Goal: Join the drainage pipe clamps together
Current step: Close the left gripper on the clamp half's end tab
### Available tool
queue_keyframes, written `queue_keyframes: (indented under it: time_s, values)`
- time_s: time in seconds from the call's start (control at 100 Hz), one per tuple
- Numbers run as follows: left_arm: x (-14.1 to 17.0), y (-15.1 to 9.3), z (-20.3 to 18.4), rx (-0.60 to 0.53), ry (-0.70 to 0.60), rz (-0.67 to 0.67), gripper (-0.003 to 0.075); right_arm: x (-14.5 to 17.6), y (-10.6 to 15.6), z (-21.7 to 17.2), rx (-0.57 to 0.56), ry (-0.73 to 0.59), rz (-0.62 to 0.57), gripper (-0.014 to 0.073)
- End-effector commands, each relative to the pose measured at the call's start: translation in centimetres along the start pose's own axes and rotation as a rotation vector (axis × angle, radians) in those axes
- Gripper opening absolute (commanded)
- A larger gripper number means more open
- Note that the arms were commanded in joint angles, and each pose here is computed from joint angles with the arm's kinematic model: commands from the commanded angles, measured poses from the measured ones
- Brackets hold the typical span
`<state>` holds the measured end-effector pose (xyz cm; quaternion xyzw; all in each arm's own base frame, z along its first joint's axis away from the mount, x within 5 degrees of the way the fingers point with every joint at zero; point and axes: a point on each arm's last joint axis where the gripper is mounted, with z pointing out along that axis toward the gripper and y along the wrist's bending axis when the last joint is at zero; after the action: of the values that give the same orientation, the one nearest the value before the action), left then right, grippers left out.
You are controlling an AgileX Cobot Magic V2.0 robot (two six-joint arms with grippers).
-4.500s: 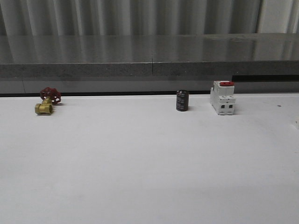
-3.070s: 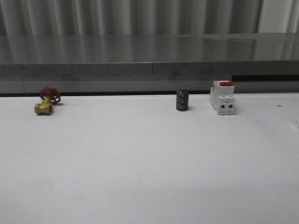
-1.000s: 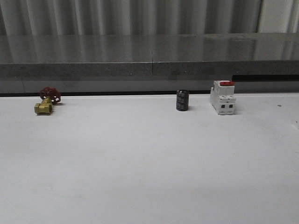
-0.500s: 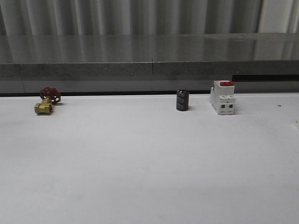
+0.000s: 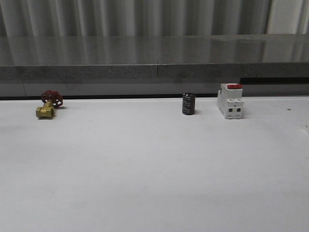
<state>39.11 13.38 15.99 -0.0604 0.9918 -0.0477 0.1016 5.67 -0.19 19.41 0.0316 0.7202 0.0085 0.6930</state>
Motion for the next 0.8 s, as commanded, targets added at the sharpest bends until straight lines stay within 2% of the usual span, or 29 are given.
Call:
queue_keyframes:
  time_s: [0.0,0.29,0.48,0.55,0.62,0.79]
  values:
    - [-0.7,-0.3,-2.6,-0.008,-0.079,0.008,0.0621,-1.5,0.1,-0.3,-0.004,-0.114,-0.009,-0.0066]
    - [-0.1,-0.3,-1.8,-0.002,-0.050,0.002,0.0398,-1.5,0.1,-0.3,-0.004,-0.114,-0.009,-0.0066]
    - [-0.2,-0.3,-1.9,-0.004,-0.057,0.003,0.0127,-1.5,0.1,-0.3,-0.004,-0.114,-0.009,-0.0066]
    - [-0.2,-0.3,-1.9,-0.004,-0.057,0.004,0.0057,-1.5,0.1,-0.3,-0.004,-0.114,-0.009,-0.0066]
    - [-0.2,-0.4,-2.3,-0.006,-0.064,0.006,0.0024,-1.5,0.1,-0.3,-0.004,-0.114,-0.009,-0.0066]
    - [-0.2,-1.8,-4.1,0.005,-0.088,0.032,0.0021,-1.5,0.1,-0.3,-0.004,-0.114,-0.009,-0.0066]
